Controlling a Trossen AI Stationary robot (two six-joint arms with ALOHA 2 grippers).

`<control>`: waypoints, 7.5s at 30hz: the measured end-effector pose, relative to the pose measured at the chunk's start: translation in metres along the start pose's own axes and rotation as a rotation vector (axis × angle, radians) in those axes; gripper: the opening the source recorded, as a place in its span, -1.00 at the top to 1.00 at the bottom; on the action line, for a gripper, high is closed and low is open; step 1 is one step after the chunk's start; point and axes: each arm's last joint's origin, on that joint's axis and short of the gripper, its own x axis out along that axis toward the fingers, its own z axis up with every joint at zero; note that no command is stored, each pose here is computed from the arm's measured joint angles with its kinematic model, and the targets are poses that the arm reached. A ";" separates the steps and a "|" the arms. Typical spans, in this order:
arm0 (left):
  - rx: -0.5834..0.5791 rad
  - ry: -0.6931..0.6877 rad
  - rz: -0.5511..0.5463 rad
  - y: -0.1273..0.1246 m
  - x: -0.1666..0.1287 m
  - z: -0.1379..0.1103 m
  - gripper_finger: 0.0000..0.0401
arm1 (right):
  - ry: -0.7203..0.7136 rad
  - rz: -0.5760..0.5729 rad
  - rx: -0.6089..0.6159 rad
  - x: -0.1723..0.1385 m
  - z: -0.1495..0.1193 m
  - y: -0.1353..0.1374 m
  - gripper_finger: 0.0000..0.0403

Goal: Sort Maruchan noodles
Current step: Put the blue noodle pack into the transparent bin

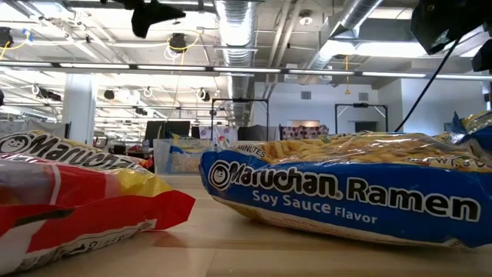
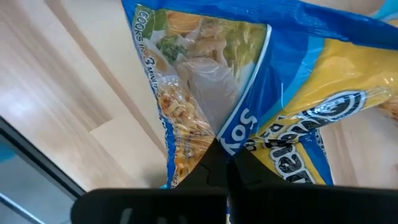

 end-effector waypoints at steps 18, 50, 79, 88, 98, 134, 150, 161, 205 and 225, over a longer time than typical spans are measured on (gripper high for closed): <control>0.037 -0.035 -0.035 0.008 0.059 0.031 -0.05 | 0.010 -0.019 -0.015 -0.001 0.004 -0.005 0.98; -0.160 0.355 0.014 0.022 0.077 0.020 -0.05 | -0.105 -0.068 -0.060 -0.053 0.027 -0.009 0.98; -0.354 0.511 -0.043 0.049 0.110 -0.011 -0.05 | -0.386 -0.296 -0.284 -0.116 0.099 -0.059 0.98; -0.412 0.542 -0.128 0.048 0.139 -0.035 -0.05 | -0.398 -0.327 -0.326 -0.118 0.103 -0.062 0.98; -0.421 0.583 -0.212 0.032 0.160 -0.062 -0.05 | -0.413 -0.348 -0.307 -0.120 0.116 -0.075 0.98; -0.435 0.609 -0.332 -0.006 0.173 -0.085 -0.05 | -0.524 -0.300 -0.315 -0.124 0.131 -0.073 0.98; -0.424 0.615 -0.352 -0.011 0.172 -0.086 -0.05 | -0.585 -0.276 -0.299 -0.126 0.136 -0.070 0.98; -0.422 0.613 -0.349 -0.010 0.172 -0.086 0.16 | -0.587 -0.273 -0.291 -0.126 0.136 -0.070 0.98; -0.285 0.577 -0.419 -0.018 0.171 -0.085 0.99 | -0.568 -0.254 -0.285 -0.126 0.138 -0.073 0.54; -0.250 0.580 -0.461 -0.006 0.170 -0.080 1.00 | -0.555 -0.273 -0.284 -0.167 0.126 -0.082 0.03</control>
